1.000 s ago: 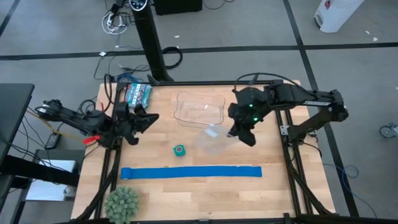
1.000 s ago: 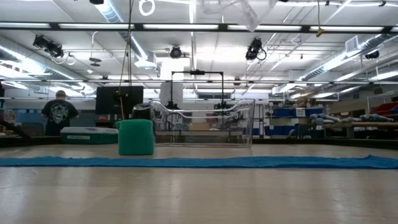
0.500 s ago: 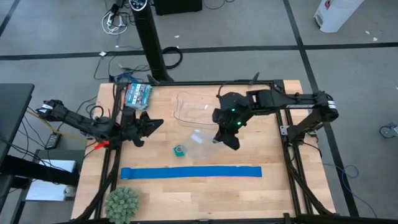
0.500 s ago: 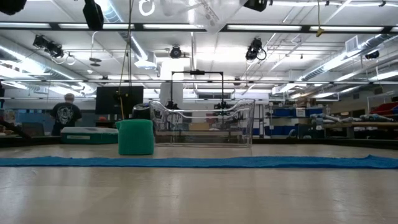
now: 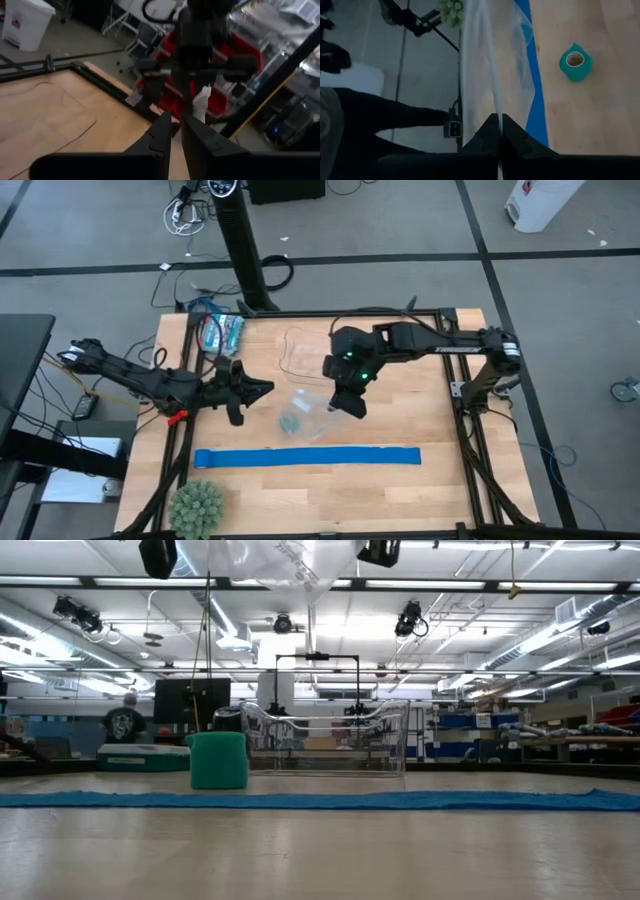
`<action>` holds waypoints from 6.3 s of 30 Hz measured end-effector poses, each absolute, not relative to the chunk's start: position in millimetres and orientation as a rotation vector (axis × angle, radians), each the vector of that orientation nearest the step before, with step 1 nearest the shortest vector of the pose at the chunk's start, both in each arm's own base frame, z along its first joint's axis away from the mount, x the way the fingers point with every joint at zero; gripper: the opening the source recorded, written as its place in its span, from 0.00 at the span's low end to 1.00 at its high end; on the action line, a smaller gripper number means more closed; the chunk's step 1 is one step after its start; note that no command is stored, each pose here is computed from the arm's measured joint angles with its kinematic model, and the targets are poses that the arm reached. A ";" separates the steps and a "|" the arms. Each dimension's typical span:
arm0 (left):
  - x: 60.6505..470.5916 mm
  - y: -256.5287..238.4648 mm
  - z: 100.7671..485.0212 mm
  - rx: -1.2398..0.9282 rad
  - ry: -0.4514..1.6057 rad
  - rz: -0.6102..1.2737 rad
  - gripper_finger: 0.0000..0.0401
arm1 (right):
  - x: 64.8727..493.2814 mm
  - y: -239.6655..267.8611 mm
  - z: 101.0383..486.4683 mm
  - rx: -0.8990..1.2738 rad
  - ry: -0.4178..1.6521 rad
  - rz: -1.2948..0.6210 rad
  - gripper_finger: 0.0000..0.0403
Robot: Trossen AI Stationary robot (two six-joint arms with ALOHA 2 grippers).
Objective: Roll bandage
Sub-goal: Put the green bandage into the transparent zip bag
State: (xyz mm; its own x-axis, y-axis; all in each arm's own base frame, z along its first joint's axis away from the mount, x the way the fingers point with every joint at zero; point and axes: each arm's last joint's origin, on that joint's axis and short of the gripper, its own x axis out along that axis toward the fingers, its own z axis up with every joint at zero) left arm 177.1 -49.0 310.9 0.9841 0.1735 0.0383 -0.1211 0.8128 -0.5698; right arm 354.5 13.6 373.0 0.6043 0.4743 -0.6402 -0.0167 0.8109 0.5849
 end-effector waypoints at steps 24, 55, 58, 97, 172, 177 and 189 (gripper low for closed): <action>202.0 -61.1 304.8 -0.422 0.184 0.107 0.48 | 382.8 -4.2 370.8 0.525 1.037 0.314 0.00; 230.0 -67.9 300.4 -0.590 0.009 0.261 0.01 | 370.6 -4.4 382.1 0.583 1.042 0.253 0.15; 229.1 -69.9 300.4 -0.596 0.006 0.266 0.01 | 354.3 -8.0 396.3 0.568 1.024 0.195 0.18; 150.2 -62.5 317.1 -0.528 0.142 0.238 0.00 | 417.2 74.1 359.6 0.262 0.763 0.397 0.26; 123.5 -54.6 273.9 -0.606 0.661 0.284 0.01 | 480.1 32.3 170.4 0.093 0.923 0.205 0.50; 124.1 -54.9 274.6 -0.612 0.653 0.280 0.01 | 478.2 31.9 168.7 0.051 0.943 0.206 0.41; 124.7 -55.2 275.3 -0.612 0.646 0.274 0.01 | 472.4 35.0 161.4 0.027 1.019 0.180 0.33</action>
